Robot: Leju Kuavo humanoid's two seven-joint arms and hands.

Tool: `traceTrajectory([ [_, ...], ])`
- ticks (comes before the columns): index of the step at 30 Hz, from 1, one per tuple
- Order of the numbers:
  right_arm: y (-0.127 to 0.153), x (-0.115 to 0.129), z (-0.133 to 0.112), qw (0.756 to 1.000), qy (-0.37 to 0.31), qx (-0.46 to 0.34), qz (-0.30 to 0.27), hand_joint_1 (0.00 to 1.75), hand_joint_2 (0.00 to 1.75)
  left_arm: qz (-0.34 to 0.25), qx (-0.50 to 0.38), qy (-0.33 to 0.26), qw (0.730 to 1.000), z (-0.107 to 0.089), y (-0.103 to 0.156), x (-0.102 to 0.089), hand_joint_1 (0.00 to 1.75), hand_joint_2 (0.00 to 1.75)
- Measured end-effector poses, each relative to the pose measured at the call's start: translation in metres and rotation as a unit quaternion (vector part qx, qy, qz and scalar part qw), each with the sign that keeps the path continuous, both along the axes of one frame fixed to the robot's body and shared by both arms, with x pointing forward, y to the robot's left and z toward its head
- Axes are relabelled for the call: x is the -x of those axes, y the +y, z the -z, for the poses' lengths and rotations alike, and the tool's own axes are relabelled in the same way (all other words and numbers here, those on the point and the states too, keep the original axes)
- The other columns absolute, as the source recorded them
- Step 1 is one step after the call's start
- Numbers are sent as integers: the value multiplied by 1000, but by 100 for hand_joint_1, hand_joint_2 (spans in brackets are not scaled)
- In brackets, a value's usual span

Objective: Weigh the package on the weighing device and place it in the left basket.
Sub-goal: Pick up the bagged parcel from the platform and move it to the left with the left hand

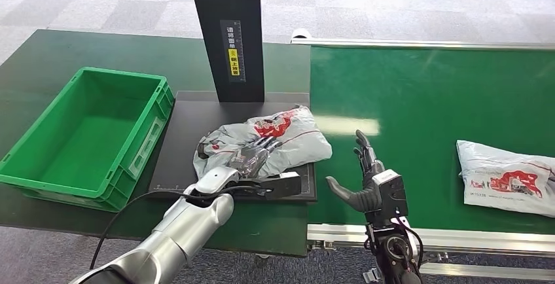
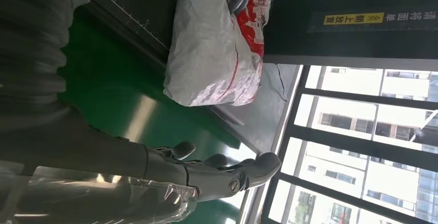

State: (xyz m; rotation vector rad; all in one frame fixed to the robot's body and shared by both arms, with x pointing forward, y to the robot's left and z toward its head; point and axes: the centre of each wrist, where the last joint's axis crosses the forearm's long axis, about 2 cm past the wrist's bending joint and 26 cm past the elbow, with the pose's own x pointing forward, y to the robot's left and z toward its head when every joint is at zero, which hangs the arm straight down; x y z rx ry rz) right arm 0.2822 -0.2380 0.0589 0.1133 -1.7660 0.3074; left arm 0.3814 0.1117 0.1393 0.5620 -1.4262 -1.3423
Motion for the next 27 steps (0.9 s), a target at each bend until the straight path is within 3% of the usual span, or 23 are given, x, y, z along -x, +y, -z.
traceTrajectory([
  [9, -3, 4, 0, 1000, 0, -4, 8, 0, 175, -15, 28, -22, 999, 0, 4, -2, 175, 175],
  [20, -3, 8, 0, 1000, 5, -15, 15, 0, 175, -50, 136, -131, 981, -5, 16, 0, 175, 175],
  [27, -5, 8, -1, 1000, 4, -19, 24, 0, 175, -34, 192, -150, 969, -12, 16, 1, 175, 175],
])
